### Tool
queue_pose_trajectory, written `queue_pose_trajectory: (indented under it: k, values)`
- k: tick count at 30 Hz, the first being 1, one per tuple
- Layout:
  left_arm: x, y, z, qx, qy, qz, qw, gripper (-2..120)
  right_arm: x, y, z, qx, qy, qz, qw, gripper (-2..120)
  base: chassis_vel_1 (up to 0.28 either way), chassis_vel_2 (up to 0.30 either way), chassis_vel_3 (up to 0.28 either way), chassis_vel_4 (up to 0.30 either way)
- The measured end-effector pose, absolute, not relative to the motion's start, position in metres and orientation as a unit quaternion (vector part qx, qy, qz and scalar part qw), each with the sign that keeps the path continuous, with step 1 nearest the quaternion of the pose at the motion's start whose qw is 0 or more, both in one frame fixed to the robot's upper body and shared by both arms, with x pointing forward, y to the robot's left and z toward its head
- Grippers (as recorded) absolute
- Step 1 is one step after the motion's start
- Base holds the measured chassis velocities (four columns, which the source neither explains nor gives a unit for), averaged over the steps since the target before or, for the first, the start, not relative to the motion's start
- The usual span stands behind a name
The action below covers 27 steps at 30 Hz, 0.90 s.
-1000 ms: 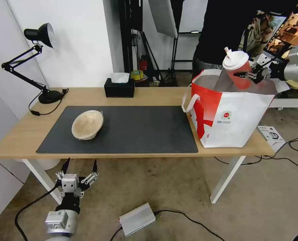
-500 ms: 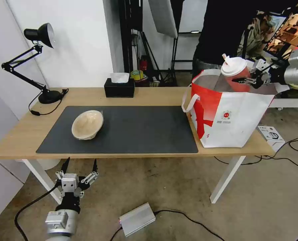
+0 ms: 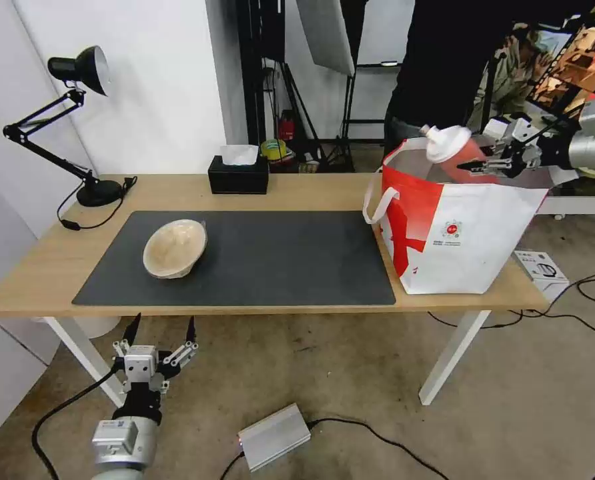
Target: Pick up the trash from the table and place it into the takeout bag.
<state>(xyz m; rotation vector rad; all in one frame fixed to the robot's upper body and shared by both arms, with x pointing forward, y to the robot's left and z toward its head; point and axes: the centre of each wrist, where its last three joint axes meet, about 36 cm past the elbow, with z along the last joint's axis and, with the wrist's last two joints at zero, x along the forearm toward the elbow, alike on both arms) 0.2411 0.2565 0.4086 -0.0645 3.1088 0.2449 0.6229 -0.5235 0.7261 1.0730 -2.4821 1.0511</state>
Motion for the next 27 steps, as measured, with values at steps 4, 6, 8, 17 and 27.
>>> queue_pose_trajectory:
  k: [4,6,8,17,27]
  values:
    - [0.242,0.257,0.409,-0.02,0.997,0.079,0.012,100,0.622,-0.525,0.728,0.371,-0.848,0.359,0.12,66,0.0,0.0,0.0,0.0]
    - [0.242,0.257,0.409,-0.02,0.997,0.079,0.012,100,0.621,-0.527,0.729,0.372,-0.848,0.358,0.121,75,0.0,0.0,0.0,0.0]
    - [0.242,0.256,0.409,-0.02,0.997,0.079,0.012,100,0.621,-0.528,0.729,0.372,-0.848,0.358,0.121,81,0.0,0.0,0.0,0.0]
    - [0.242,0.257,0.409,-0.017,0.996,0.081,0.013,100,0.617,-0.537,0.738,0.371,-0.855,0.345,0.107,99,0.0,0.0,0.0,0.0]
    - [0.243,0.257,0.41,-0.015,0.996,0.083,0.013,100,0.611,-0.5,0.75,0.334,-0.898,0.287,0.001,100,0.0,0.0,0.0,0.0]
